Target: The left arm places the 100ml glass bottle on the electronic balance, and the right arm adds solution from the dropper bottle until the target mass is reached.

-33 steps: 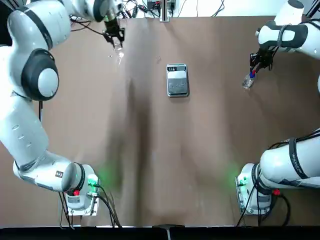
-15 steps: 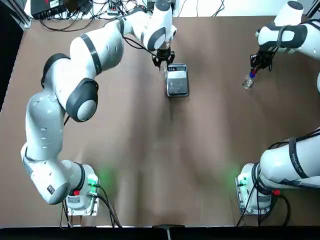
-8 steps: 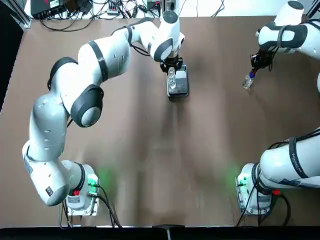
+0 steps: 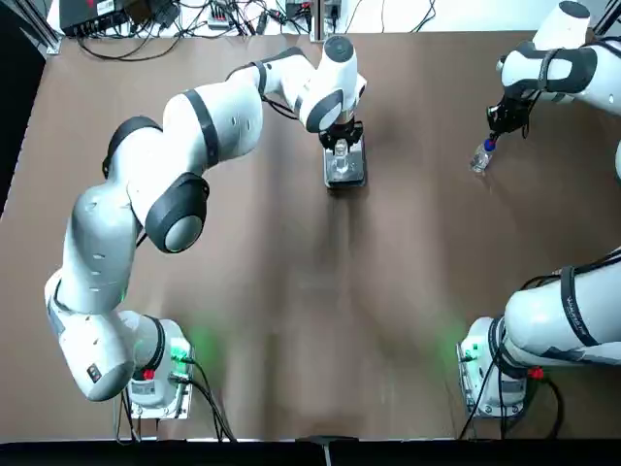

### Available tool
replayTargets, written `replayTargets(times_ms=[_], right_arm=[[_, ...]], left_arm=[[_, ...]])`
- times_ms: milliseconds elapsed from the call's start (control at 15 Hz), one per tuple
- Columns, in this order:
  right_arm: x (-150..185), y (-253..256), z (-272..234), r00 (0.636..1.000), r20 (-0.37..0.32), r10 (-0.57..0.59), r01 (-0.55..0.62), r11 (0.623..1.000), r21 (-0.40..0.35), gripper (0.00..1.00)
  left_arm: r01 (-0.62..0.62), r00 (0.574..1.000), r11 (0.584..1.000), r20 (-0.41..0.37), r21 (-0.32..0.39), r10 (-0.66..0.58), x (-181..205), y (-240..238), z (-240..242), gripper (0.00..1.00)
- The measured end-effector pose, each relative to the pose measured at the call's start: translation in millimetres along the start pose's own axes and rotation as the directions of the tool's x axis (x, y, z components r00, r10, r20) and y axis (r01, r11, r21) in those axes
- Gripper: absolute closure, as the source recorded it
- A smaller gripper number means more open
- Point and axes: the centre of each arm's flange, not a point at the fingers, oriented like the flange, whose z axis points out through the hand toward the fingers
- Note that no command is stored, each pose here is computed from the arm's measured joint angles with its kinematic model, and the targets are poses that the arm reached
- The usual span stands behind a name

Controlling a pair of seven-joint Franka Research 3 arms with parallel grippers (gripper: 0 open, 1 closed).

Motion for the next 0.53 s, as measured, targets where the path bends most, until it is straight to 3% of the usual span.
replayTargets(times_ms=[267, 333, 533], right_arm=[[0.8, 3.2, -1.2, 1.000, -0.003, 0.006, -0.006, 1.000, 0.001, 0.96], [1.1, 3.9, -1.6, 1.000, -0.004, 0.007, -0.007, 1.000, 0.001, 0.96], [1.6, 4.5, -2.8, 1.000, -0.002, 0.009, -0.009, 1.000, 0.001, 0.96]], left_arm=[[0.004, 1.000, 0.999, -0.028, -0.036, -0.005, 5.7, 2.2, -2.5, 0.49], [0.005, 0.999, 0.999, -0.032, -0.040, -0.006, 6.6, 2.5, -3.5, 0.43], [0.009, 0.999, 0.999, -0.040, -0.043, -0.011, 10.9, 1.2, -5.3, 0.37]])
